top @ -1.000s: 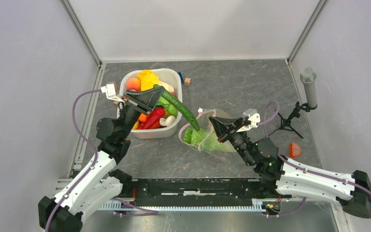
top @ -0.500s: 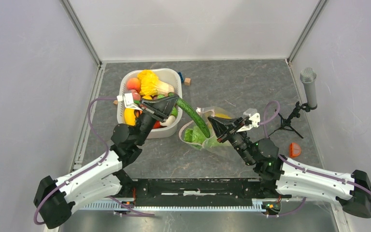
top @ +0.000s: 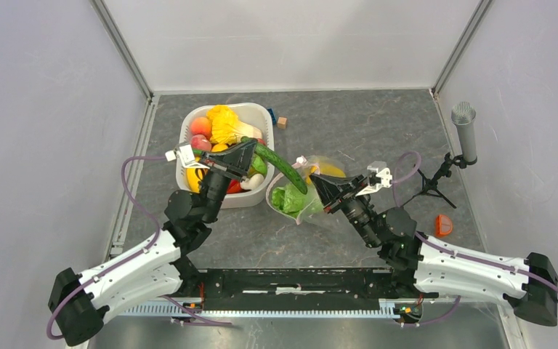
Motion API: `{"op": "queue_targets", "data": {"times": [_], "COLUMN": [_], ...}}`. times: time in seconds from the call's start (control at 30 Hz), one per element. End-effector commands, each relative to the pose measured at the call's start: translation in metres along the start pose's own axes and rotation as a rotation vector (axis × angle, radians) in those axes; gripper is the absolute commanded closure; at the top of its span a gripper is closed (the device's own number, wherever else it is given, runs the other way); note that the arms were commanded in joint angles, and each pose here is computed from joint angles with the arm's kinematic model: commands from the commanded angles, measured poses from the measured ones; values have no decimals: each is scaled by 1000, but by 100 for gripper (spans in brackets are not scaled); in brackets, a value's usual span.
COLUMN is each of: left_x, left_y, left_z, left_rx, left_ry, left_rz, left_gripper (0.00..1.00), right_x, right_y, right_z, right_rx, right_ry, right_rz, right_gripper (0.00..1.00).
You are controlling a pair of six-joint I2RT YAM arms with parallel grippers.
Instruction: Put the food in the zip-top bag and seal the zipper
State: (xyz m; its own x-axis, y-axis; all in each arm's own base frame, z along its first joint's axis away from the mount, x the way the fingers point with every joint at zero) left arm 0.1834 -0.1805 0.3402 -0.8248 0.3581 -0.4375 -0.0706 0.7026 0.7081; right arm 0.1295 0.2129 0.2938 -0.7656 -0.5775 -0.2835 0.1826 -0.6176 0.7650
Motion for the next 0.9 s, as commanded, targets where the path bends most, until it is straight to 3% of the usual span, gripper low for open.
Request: {"op": "queue_targets", "data": {"times": [0.0,0.27,0.63,0.77,0.83,0.87], "left_x": [-6,-6,-9,-5,-2,-1], "left_y": [9,5,-18,-27,-29,-30], "left_z": [-1,-15,-23,-21,-23,-24], "left_rx": [-81,-98,-75,-75,-91,-100], "left_ry": [34,3,-52,-62,-77,-90], "left_rz": [-39,-32,-13,-13,8,22], "left_gripper": [98,98,96,87,73,62], "right_x": [-9,-20,-35,-33,-31,-29], "right_y": [27,25,37,41,42,42], "right_z": [21,24,37,35,31,29], "right_rx": [-179,-380,-485,-487,-478,-472], "right_ry": [29,-23,-39,-52,-73,-89], "right_rz": [-113,-175,-223,-242,-255,-260], "right_gripper": [100,100,100,100,100,100]}}
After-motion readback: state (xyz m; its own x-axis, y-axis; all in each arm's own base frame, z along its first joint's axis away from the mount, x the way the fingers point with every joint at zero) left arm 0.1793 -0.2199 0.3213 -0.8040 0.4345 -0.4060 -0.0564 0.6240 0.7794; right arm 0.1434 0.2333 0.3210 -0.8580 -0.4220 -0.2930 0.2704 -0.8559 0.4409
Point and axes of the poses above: each gripper's point midway between its finger pads, its own x axis back along the fingers, its own z axis along the line the jaws close on, y = z × x, the point moved 8 cm from there along x, back along the fingers, and after that the axes turned 11 degrees about -x, right-handed, at the moved point
